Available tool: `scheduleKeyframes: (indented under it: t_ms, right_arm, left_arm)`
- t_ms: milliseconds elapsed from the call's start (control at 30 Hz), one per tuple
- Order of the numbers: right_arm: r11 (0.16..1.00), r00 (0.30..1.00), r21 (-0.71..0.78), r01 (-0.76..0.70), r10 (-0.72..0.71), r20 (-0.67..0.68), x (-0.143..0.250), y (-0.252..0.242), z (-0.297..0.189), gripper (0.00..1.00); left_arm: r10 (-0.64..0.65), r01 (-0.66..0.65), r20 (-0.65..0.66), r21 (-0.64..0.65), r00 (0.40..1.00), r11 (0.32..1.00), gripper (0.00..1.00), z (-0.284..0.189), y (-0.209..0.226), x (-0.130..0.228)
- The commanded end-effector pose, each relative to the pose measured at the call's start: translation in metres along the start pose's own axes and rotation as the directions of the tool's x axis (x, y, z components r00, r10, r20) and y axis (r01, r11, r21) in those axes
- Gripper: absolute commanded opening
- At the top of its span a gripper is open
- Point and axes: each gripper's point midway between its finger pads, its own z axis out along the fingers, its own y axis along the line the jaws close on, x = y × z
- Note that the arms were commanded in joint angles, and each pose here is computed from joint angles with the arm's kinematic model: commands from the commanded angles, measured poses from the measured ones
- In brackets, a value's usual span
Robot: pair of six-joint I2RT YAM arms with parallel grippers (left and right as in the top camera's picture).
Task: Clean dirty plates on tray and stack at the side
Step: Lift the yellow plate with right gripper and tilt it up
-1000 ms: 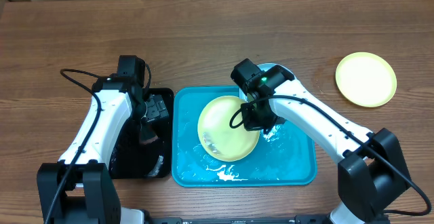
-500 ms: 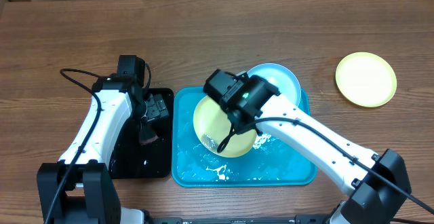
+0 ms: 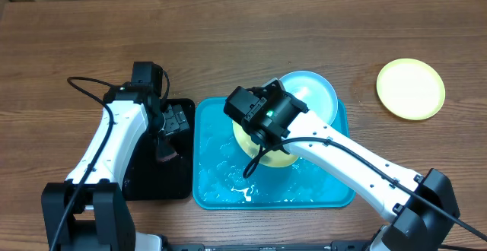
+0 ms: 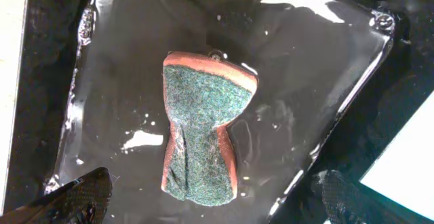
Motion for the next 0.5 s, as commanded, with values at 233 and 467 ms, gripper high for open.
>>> scheduleKeyframes:
  t_ms: [233, 467]
  right_arm:
    - [0.983, 0.992, 0.181, -0.016, -0.007, 0.125, -0.017, -0.035, -0.022, 0.04]
    - [0.935, 0.969, 0.351, 0.046, -0.128, 0.212, -0.023, -0.041, -0.048, 0.04]
  left_arm:
    - [0.005, -0.005, 0.003, 0.011, 1.0, 1.0, 1.0, -0.001, -0.003, -0.001]
    - [0.006, -0.006, 0.002, 0.01, 1.0, 1.0, 1.0, -0.001, -0.003, -0.001]
